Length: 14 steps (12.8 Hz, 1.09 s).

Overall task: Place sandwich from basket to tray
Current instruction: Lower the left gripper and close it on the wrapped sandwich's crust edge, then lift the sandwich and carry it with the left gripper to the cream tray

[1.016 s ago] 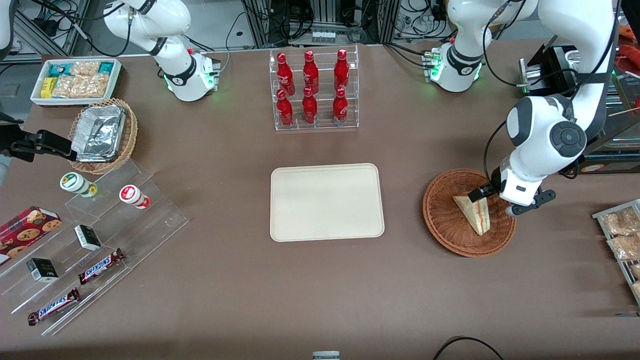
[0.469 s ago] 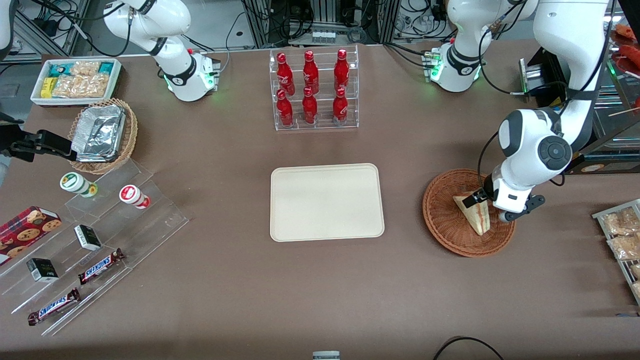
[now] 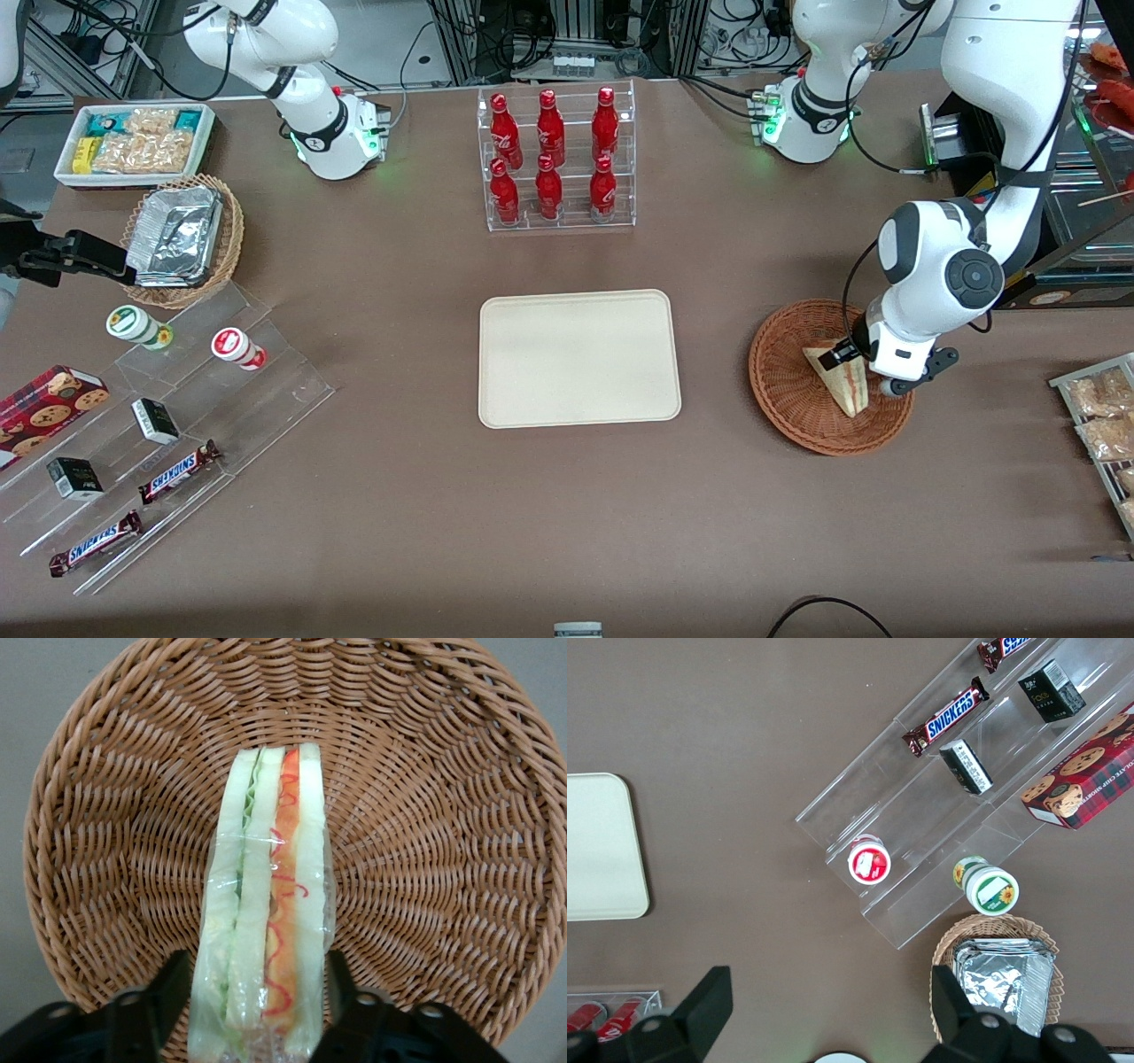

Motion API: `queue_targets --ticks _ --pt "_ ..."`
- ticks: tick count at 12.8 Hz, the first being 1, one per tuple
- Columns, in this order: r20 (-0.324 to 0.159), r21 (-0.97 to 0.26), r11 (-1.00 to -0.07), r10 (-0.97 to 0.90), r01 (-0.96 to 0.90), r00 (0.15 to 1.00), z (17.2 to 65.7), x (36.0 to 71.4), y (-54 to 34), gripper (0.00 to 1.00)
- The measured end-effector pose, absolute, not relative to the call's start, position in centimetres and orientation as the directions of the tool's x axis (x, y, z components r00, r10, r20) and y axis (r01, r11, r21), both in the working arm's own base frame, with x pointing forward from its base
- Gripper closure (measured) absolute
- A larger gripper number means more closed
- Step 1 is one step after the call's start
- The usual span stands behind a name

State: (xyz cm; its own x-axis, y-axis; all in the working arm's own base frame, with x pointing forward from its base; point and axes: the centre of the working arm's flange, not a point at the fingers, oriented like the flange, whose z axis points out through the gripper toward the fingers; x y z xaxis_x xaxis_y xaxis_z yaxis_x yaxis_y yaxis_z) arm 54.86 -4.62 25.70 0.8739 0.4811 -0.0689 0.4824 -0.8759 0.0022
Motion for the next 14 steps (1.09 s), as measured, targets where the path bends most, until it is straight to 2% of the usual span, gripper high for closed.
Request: queue_targets --ticks 4,7,10,11,14 --pt "-0.069 0.002 -0.875 0.483 0.484 0.873 25.7 54.9 -4.7 0.75" --pt "-0.074 0.000 -0.876 0.481 0.482 0.874 26.4 55.3 -4.8 0.79" --pt "-0.128 -0.034 -0.883 0.469 0.469 0.874 30.7 57.3 -5.5 0.81" --pt "-0.132 -0.035 -0.886 0.463 0.463 0.876 32.4 58.0 -5.9 0.85" --pt "-0.124 -0.021 -0.900 0.434 0.435 0.892 34.4 58.7 -7.8 0.85"
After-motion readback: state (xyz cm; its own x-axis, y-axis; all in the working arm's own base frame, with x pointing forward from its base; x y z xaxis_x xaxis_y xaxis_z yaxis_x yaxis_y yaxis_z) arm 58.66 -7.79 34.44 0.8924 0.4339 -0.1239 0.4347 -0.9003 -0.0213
